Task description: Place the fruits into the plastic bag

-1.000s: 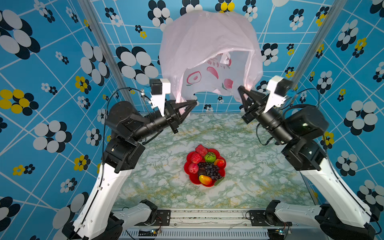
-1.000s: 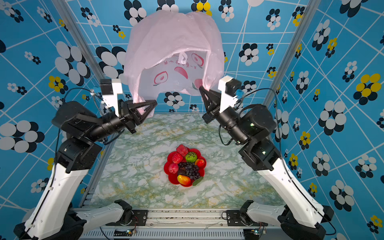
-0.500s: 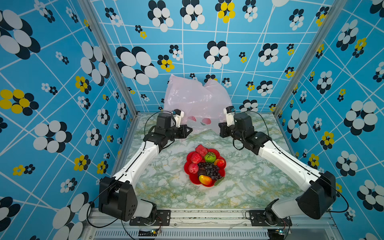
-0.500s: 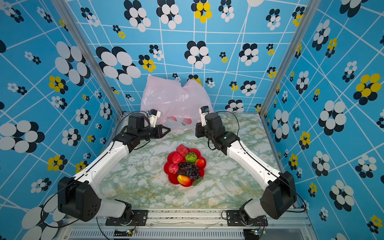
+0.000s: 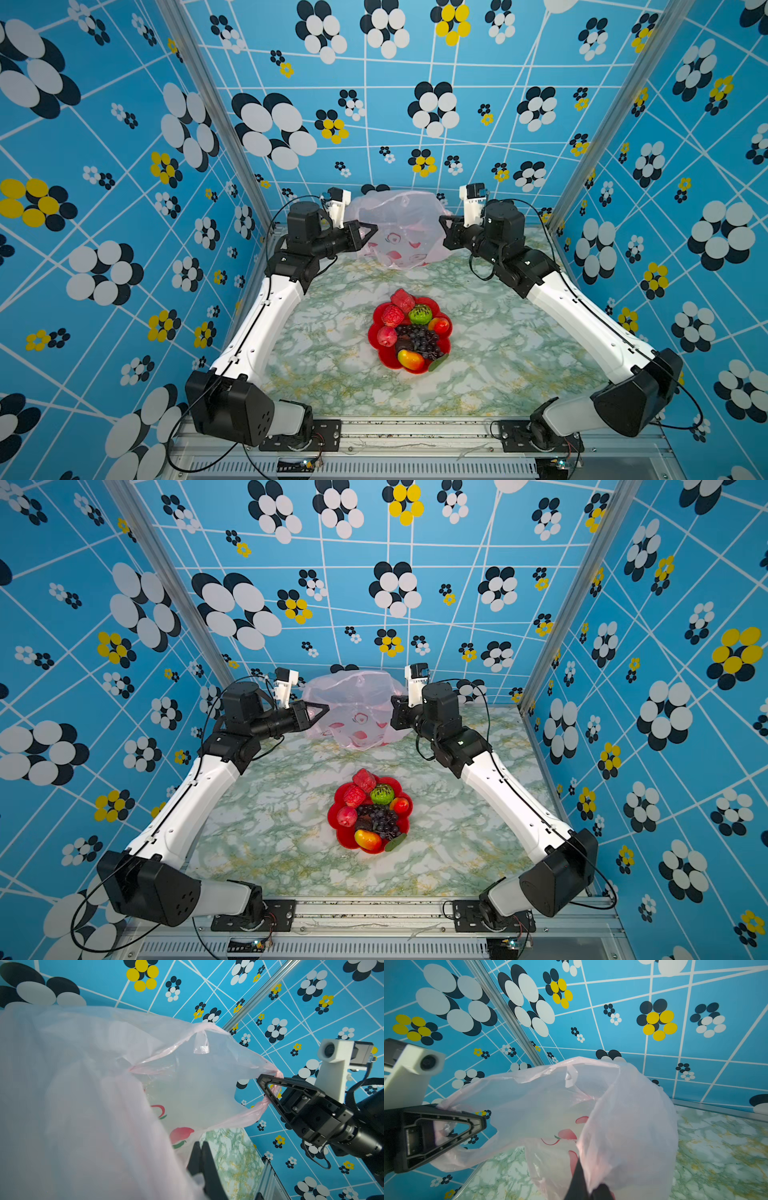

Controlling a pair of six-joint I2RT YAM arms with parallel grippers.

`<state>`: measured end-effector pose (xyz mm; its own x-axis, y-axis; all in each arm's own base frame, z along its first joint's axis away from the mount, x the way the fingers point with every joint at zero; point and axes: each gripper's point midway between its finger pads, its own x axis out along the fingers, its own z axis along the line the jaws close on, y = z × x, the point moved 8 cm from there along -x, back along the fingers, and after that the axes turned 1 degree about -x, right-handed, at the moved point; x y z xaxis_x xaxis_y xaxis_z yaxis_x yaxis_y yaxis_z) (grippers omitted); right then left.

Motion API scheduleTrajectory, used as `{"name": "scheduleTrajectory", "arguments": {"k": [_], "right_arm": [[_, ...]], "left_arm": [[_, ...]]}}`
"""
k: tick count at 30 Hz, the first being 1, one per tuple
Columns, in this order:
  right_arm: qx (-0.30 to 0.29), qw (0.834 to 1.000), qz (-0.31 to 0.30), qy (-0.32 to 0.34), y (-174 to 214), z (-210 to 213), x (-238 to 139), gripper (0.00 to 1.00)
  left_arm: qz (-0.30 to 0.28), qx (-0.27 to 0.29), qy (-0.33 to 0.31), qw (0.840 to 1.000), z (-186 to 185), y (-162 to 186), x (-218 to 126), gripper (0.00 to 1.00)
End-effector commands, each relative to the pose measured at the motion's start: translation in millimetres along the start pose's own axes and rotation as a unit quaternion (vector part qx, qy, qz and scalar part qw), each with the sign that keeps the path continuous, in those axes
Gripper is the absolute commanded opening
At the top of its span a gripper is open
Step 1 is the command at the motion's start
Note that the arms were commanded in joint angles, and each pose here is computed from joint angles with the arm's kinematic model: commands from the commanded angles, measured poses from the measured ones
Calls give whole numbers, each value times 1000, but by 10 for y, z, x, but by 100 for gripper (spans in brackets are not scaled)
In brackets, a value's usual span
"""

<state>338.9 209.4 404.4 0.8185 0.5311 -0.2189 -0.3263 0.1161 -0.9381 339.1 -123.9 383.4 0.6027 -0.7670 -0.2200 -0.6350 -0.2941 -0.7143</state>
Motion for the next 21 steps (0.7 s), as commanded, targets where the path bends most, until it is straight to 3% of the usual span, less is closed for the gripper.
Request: {"name": "scheduleTrajectory", "arguments": {"k": [1,9,14,21], "right_arm": [[7,1000,18,0,101,-44,104,0],[34,997,60,-39,270,-70,513,0],[63,993,50,-86,138,51,795,0],[62,989,25,-133,-2,246,1029,0]], "left_arm": [[2,-2,15,1000,-21,26,-31,0],[2,3,-23,1000,110,237,-250,0],[-49,14,-65,997,95,241,-656,0],[-114,81,-98,985,-268,319,-1131,0]]}}
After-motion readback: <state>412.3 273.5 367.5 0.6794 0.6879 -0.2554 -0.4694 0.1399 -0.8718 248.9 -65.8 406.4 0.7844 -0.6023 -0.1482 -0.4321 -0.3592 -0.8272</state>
